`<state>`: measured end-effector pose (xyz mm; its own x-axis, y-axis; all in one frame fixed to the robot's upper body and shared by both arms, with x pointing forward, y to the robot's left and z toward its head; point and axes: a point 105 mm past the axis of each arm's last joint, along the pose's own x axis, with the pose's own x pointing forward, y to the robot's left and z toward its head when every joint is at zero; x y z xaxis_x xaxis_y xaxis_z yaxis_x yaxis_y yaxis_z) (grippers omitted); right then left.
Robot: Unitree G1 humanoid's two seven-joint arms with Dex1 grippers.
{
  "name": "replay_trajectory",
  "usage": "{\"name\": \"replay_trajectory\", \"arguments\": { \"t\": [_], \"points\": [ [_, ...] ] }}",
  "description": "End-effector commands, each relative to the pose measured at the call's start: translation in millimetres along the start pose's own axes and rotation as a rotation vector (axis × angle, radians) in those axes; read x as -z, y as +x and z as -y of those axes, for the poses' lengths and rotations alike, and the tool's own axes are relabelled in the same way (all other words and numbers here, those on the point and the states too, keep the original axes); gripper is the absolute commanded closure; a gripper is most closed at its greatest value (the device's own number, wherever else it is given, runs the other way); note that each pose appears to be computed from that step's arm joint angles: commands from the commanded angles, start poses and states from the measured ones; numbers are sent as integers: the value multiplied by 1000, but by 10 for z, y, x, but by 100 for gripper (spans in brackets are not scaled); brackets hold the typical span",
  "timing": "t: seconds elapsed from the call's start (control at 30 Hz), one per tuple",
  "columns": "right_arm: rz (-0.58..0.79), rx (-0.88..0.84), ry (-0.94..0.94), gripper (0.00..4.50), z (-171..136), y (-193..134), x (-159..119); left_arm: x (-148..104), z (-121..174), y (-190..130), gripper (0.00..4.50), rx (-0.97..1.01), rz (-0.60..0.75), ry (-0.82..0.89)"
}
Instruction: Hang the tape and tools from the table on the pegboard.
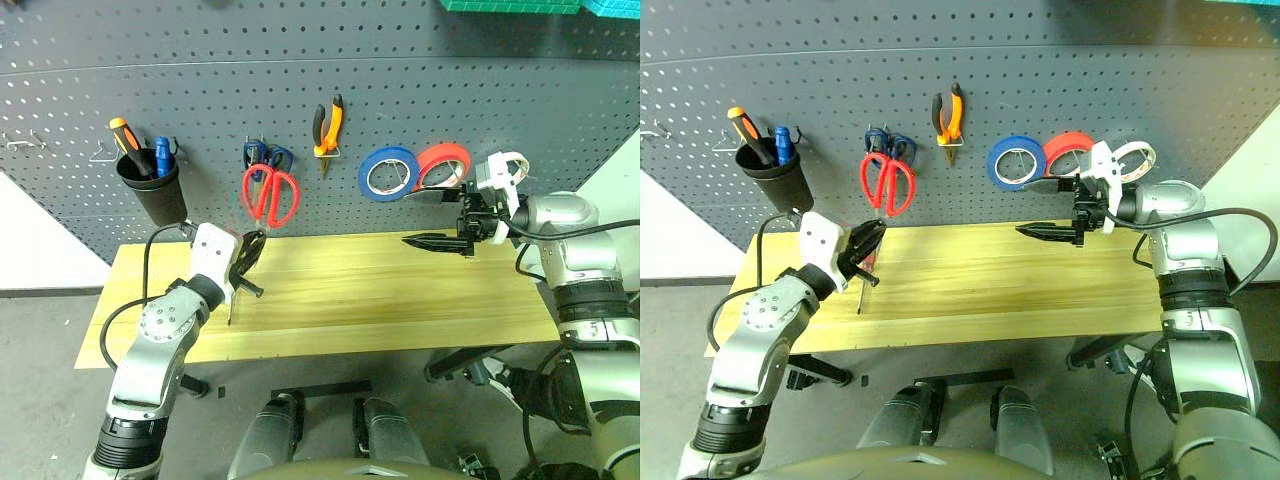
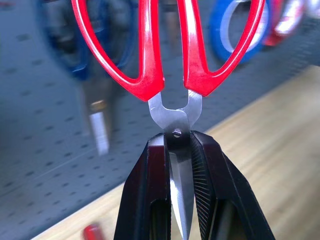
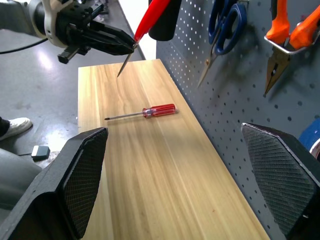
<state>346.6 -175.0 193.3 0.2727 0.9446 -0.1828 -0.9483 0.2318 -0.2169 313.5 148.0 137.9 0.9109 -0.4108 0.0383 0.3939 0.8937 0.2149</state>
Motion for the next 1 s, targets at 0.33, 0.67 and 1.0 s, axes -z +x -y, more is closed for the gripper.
{"name": "replay_trajectory", "arguments": {
  "t": [0.33, 0.67, 1.0],
  "points": [
    [11, 26, -73, 0, 118, -88, -215, -47, -13, 233, 424, -189, 121, 4],
    [11, 24, -69, 0, 91, -103, -214, 38, -9, 595, 424, -223, 78, -46],
    [14, 34, -74, 0, 69, -102, -221, 112, -51, 869, 424, -278, 33, -61]
  ]
}}
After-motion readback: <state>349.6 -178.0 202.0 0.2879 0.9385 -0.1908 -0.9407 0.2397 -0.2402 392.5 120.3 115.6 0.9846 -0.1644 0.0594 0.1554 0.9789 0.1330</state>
